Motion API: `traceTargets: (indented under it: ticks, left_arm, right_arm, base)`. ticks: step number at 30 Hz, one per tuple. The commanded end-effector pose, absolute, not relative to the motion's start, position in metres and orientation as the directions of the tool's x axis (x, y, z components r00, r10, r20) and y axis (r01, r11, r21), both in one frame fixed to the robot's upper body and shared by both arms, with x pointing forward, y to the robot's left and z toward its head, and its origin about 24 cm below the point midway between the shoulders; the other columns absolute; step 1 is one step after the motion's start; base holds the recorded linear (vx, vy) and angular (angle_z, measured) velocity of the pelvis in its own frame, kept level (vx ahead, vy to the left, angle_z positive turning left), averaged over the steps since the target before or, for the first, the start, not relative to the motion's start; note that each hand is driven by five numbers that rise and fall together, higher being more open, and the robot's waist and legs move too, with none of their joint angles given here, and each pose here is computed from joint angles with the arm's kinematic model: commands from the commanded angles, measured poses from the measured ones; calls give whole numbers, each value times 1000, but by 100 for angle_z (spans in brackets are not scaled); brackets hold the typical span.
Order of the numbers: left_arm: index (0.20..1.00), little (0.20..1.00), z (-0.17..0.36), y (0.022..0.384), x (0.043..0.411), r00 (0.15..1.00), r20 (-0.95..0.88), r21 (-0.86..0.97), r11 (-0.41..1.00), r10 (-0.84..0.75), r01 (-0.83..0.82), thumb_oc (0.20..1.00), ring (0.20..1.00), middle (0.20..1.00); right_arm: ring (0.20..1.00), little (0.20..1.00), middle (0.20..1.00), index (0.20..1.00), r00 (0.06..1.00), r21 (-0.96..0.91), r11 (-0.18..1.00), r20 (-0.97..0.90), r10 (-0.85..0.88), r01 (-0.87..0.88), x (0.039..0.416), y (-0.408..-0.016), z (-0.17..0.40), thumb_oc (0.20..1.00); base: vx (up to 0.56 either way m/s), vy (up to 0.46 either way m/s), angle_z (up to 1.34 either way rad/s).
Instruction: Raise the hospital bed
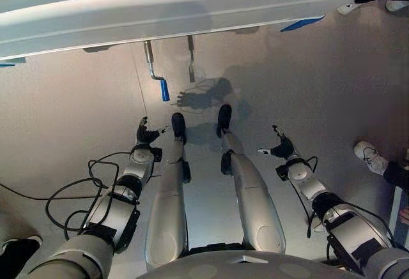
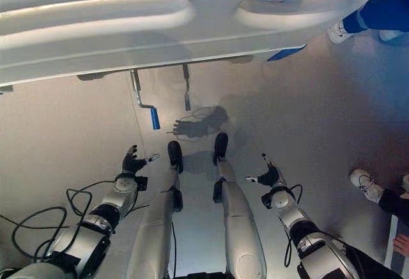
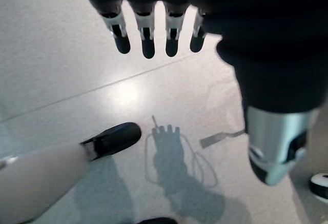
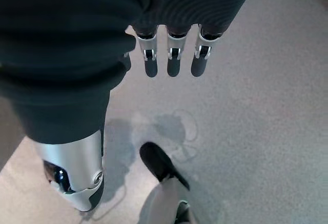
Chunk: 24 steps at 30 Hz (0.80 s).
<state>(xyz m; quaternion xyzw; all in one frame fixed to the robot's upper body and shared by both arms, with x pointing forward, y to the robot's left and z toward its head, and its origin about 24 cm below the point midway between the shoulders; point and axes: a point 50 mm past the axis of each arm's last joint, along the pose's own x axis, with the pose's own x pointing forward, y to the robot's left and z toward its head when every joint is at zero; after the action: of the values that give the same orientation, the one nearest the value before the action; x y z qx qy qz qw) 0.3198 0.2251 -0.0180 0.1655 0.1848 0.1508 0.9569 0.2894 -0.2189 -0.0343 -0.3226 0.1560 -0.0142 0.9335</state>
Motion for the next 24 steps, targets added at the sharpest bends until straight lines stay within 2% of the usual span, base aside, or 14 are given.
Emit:
traceTargets:
  ticks: [1,24]
  left_arm:
    - [1000,1000,-18,238,316,864,-296,379,880,408,-286,1000,1000,1000]
    - [1000,1000,87,259,374,899,-11,397,827,437,-397,1000,1000,1000]
  right_arm:
    - [1000,1000,1000,1000,957,-634,767,-270,-102,-97,278,-222,-39,1000]
    - [1000,1000,1000,1000,986,-637,762,-164,18,-119,286,-213,-14,1000]
  base:
    - [0,0,0]
    - [-3,-3,2]
